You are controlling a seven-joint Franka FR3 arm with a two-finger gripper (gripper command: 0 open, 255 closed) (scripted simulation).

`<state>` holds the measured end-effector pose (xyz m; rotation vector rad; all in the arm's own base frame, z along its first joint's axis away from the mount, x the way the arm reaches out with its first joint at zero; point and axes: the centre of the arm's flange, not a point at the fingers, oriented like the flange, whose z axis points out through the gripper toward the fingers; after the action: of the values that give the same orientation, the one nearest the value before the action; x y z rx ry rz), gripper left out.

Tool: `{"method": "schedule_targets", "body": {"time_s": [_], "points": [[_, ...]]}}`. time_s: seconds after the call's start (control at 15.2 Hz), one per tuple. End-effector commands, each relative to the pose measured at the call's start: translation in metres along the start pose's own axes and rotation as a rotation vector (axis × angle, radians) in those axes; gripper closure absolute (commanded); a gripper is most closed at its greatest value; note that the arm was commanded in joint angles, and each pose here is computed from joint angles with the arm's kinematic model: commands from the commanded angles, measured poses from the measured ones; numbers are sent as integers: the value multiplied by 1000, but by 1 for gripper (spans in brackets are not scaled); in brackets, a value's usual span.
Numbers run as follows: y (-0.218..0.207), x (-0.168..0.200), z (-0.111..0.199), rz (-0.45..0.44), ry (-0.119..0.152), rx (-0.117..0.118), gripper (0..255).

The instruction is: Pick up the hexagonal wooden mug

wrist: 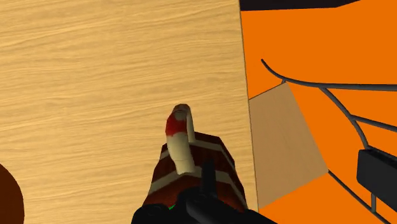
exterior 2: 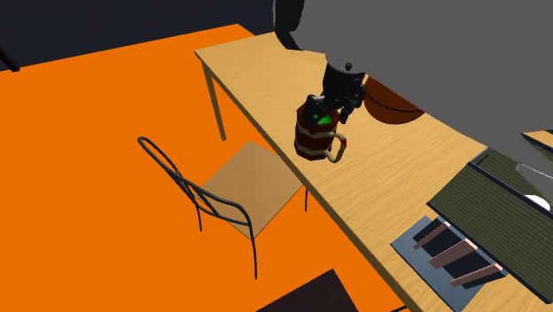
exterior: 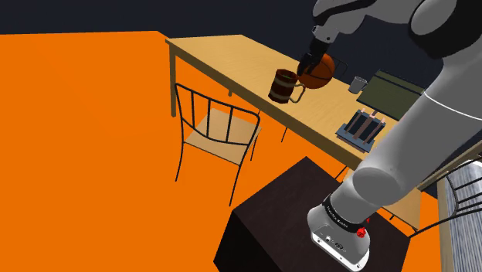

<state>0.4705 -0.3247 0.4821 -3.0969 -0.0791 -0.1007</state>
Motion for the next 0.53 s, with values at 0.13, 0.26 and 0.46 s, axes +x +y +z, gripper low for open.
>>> {"method": "schedule_targets", "body": {"time_s": [0.13, 0.26, 0.46], "points": [[41, 24, 21, -37, -19, -17, 0], [62, 35, 31, -54, -29, -26, 0], [70, 39, 45, -60, -32, -29, 0]]}}
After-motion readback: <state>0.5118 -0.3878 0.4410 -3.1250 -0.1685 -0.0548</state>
